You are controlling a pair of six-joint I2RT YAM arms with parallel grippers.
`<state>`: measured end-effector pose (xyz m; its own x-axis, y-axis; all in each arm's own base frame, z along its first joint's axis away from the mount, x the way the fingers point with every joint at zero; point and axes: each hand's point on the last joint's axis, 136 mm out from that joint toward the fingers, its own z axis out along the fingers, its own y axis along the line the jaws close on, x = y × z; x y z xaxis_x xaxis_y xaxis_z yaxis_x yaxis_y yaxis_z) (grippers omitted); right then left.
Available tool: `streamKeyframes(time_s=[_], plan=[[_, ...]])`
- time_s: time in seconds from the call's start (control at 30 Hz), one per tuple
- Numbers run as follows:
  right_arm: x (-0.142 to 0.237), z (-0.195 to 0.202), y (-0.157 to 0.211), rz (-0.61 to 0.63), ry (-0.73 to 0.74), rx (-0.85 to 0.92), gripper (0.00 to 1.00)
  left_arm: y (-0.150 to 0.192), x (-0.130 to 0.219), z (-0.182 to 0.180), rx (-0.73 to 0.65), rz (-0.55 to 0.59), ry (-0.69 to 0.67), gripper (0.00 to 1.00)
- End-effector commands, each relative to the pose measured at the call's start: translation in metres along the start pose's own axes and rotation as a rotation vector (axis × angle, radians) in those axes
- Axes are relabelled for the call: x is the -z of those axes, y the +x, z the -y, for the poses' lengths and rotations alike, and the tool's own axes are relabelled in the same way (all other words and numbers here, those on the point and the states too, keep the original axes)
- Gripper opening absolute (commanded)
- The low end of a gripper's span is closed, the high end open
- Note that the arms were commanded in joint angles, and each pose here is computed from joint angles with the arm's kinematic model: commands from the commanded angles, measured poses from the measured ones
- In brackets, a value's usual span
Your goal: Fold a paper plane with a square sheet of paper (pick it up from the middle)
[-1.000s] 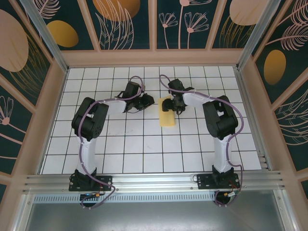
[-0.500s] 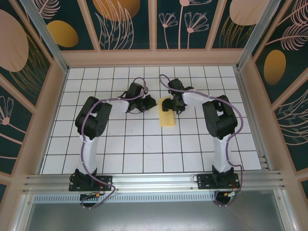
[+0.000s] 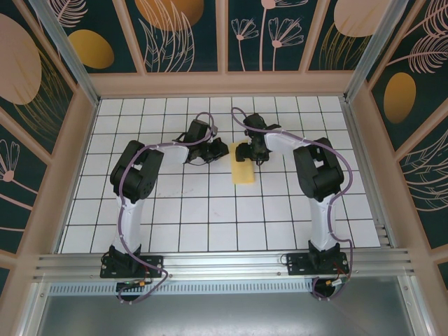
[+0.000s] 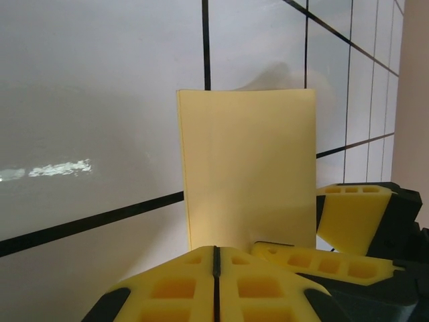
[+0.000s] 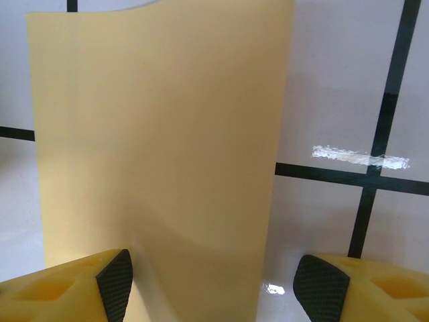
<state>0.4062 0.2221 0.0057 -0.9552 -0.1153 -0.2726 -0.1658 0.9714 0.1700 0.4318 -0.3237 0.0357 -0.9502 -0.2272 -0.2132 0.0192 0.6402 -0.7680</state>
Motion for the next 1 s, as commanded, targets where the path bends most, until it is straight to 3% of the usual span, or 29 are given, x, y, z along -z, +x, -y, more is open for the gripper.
streamKeyframes(time_s=[0.0, 0.97], plan=[[-0.079, 0.036, 0.084, -0.268, 0.084, -0.034, 0.73, -0.001, -0.004, -0.002, -0.026, -0.001, -0.027, 0.1], [-0.086, 0.037, 0.093, -0.308, 0.084, -0.047, 0.73, 0.014, -0.02, 0.006, -0.012, -0.073, 0.034, 0.04]])
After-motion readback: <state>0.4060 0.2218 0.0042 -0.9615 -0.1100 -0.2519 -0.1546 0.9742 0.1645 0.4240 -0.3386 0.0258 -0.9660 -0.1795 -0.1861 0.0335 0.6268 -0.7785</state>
